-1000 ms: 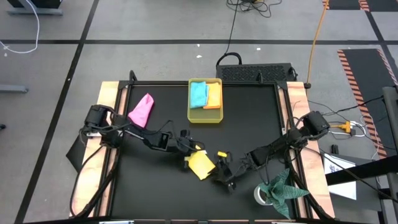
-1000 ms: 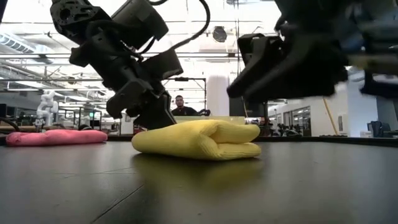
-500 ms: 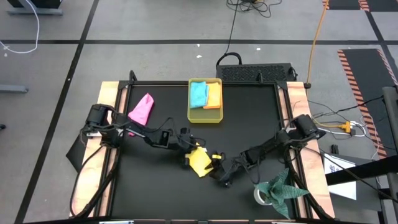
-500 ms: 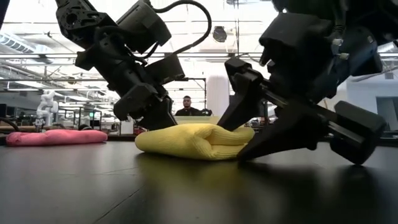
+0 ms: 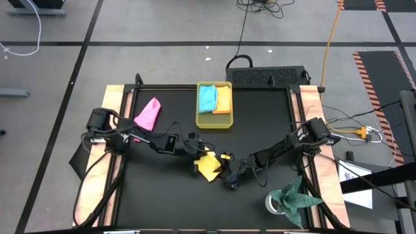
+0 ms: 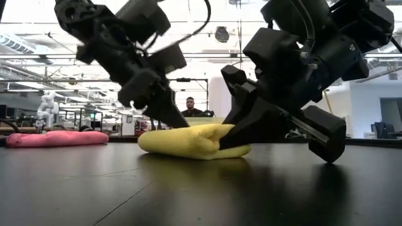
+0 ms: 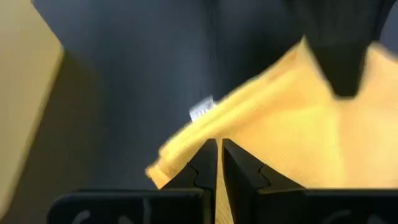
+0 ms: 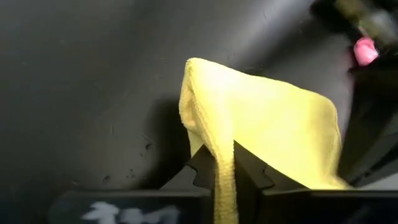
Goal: Fold microfiber towels
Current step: Put the yellow towel into the yellow bin
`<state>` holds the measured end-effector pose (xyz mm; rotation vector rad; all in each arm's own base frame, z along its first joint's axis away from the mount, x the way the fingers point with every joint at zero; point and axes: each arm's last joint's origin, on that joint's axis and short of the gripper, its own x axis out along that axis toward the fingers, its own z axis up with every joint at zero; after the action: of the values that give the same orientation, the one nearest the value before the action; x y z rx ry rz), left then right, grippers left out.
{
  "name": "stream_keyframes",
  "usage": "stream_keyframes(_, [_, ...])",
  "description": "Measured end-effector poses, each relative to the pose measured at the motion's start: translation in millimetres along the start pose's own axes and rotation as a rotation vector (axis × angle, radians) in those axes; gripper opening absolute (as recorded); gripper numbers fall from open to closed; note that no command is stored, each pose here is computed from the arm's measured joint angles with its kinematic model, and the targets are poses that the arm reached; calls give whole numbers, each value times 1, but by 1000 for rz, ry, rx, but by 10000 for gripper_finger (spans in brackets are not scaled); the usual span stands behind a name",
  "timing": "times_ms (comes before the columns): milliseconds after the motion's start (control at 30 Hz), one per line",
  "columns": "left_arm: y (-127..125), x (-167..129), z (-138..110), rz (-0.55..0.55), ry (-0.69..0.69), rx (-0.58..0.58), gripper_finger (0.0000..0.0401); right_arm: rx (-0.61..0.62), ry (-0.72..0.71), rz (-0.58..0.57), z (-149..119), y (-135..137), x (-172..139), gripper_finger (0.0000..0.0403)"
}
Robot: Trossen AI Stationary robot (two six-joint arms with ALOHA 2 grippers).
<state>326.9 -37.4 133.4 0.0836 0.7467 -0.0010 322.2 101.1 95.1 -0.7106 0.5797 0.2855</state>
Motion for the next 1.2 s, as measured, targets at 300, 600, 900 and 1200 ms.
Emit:
stream_keyframes(300, [-14,-51,7,159,78,24,26,115,-53,92,16,-11,-27,7])
stream_keyframes(600, [-31,-77,-4,299,160,1,26,209,-180,-97,36,-70,-81,4])
stream_keyframes(900, [-39,-81,-6,360,143,5,26,315,-149,-419,2,-150,-122,3])
stream_keyframes(1200, [-33,-78,11,477,-19,101,26,351,-119,-486,-35,-186,-131,3])
